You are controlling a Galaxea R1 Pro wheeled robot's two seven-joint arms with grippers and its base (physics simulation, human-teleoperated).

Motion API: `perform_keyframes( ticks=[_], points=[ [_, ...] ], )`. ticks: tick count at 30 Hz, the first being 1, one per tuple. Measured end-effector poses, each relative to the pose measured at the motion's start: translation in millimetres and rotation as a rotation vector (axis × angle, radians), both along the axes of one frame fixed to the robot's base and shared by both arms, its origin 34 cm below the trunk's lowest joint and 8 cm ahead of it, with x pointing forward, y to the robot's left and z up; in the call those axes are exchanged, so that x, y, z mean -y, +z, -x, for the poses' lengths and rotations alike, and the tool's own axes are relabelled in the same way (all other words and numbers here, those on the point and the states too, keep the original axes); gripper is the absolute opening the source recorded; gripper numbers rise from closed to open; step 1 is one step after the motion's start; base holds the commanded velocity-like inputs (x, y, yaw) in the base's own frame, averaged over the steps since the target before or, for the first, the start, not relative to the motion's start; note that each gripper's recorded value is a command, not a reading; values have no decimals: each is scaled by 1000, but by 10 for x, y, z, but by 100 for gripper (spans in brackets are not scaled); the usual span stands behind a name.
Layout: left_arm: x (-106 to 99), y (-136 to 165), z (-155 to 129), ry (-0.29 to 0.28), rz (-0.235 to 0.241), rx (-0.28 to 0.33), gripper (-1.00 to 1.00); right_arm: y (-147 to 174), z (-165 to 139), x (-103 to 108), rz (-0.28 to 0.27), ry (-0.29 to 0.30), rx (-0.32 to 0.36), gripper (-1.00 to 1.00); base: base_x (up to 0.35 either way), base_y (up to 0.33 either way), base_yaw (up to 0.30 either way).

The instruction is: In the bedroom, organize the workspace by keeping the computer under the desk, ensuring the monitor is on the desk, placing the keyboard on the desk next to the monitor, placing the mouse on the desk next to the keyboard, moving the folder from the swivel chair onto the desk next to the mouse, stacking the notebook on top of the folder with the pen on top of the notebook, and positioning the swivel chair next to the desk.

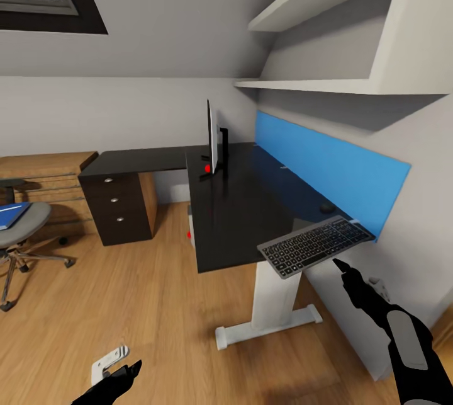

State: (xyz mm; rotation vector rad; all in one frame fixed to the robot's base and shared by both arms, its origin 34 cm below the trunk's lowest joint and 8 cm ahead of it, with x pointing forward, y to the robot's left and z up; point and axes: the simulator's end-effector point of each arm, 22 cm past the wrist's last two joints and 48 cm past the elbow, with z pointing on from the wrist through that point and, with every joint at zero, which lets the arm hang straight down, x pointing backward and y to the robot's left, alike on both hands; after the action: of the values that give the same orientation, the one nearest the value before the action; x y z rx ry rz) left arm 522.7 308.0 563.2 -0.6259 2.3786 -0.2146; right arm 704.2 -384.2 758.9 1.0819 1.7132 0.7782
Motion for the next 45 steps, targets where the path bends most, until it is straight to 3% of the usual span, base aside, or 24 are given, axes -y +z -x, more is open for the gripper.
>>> perform_keyframes(
  ticks=[10,17,34,45],
  points=[
    [-3,-1,1,0,0,0,100,-47,11,-9,-4,0,-11,100,187,0,0],
    [1,-7,5,1,1,-2,100,-56,13,-4,-3,-1,-13,100,23,0,0],
    [9,-330,41,0,1,-2,100,-380,50,-4,-2,-1,-13,100,2,0,0],
    [-2,-330,42,1,0,-1,100,-385,50,-17,-4,1,-14,100,29,0,0]
  ],
)
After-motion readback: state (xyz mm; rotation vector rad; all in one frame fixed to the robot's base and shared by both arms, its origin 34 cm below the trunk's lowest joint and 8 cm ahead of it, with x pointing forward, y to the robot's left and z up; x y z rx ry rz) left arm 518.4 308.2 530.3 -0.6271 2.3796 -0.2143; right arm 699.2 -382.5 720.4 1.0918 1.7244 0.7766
